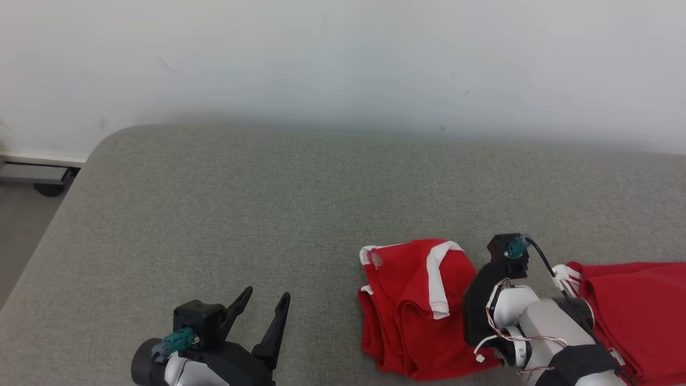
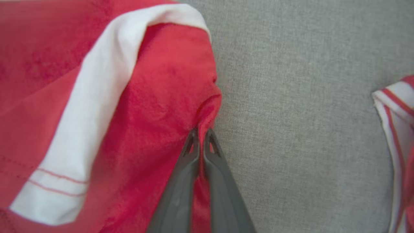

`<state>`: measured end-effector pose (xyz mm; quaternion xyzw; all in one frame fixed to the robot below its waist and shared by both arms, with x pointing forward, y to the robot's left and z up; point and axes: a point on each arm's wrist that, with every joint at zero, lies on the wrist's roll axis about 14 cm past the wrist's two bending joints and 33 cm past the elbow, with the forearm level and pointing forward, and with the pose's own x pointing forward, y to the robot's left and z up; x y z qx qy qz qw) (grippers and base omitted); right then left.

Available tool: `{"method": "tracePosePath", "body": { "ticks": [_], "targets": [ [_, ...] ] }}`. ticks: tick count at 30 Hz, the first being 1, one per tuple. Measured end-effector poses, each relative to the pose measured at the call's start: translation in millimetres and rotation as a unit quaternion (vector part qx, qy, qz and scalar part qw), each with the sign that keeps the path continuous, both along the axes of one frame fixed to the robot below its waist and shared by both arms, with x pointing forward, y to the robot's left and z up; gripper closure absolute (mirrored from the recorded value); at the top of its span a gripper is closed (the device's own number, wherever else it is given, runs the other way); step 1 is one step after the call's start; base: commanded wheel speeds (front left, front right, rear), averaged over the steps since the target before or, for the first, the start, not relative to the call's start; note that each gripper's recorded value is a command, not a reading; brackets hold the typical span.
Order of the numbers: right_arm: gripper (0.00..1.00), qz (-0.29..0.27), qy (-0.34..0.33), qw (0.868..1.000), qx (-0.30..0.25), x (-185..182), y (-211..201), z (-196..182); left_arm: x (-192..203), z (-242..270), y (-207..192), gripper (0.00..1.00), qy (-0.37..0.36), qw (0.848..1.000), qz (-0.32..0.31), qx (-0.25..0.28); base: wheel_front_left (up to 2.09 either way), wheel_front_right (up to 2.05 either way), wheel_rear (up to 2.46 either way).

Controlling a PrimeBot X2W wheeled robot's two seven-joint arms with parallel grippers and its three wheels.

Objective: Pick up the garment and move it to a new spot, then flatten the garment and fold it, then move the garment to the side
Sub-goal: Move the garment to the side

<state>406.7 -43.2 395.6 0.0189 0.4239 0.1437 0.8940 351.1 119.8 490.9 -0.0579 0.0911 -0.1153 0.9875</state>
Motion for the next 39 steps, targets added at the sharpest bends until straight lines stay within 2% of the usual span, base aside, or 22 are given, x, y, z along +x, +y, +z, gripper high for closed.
{"method": "tracePosePath", "body": {
  "ticks": [5, 10, 18, 26, 30, 35, 39],
  "targets": [
    [1.0, 0.026, -0.081, 0.996, -0.018, 18.8, 8.8, 35.4, -2.0, 2.7, 3.9, 0.0, -0.005, 1.0, 0.006, 0.002, 0.0, 0.0, 0.0],
    [1.0, 0.036, -0.129, 0.991, -0.027, 22.7, 8.4, 59.4, -4.5, 7.1, 3.4, 0.0, -0.014, 1.0, 0.006, 0.001, 0.0, 0.0, 0.0],
    [1.0, -0.003, -0.11, 0.992, -0.068, 3.2, -41.7, 48.1, -12.4, 12.2, -5.0, 0.0, -0.027, 1.0, -0.005, -0.004, 0.0, 0.0, 0.0],
    [1.0, -0.036, -0.17, 0.982, -0.08, 10.2, -68.1, 91.0, -17.3, 14.2, -13.4, 0.0, -0.033, 0.999, -0.015, -0.008, 0.0, 0.0, 0.0],
    [1.0, -0.044, -0.173, 0.977, -0.118, 4.0, -89.3, 93.8, -19.8, 12.7, -19.8, 0.0, -0.031, 0.999, -0.022, -0.01, 0.0, 0.0, 0.0],
    [1.0, -0.044, -0.16, 0.977, -0.135, -11.2, -96.8, 91.4, -18.8, 15.3, -22.4, 0.0, -0.035, 0.999, -0.026, -0.012, 0.0, 0.0, 0.0],
    [1.0, -0.064, -0.185, 0.97, -0.142, -11.6, -113.3, 116.2, -17.1, 17.6, -26.5, 0.0, -0.038, 0.999, -0.032, -0.014, 0.0, 0.0, 0.0]
  ]
}}
